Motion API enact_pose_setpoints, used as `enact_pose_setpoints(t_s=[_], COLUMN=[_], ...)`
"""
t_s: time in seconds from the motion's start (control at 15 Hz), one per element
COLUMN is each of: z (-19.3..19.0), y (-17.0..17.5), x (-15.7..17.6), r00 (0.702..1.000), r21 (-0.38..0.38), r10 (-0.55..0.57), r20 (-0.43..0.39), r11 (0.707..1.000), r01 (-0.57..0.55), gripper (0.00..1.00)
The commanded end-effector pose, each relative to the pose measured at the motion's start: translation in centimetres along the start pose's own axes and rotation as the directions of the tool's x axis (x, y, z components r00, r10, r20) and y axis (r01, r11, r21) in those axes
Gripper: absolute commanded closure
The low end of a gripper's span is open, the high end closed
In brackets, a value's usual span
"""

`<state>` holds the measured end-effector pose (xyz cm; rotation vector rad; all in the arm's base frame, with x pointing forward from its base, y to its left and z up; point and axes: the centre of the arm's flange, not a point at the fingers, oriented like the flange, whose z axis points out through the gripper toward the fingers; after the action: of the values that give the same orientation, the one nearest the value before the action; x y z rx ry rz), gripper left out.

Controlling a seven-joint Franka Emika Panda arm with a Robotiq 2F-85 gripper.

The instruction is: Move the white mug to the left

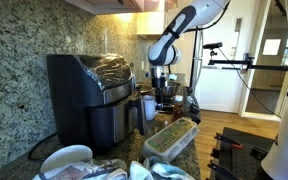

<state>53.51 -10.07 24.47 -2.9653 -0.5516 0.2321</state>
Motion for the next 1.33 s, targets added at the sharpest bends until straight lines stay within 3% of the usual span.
enact_pose_setpoints(t_s=[0.0,0.53,1.27], z=[-0.5,-1.0,-5.6], y=[-0.7,-0.8,-2.1], x=[-0.9,-0.9,-1.2], r00=[1.000,1.000,1.000], r21=[0.005,0.001,-0.014], r10=[-0.023,-0.024,-0.007], r20=[-0.008,-0.013,0.015], r11=[1.000,1.000,1.000], r01=[0.023,0.024,0.007], gripper=[0.99,0.95,0.95])
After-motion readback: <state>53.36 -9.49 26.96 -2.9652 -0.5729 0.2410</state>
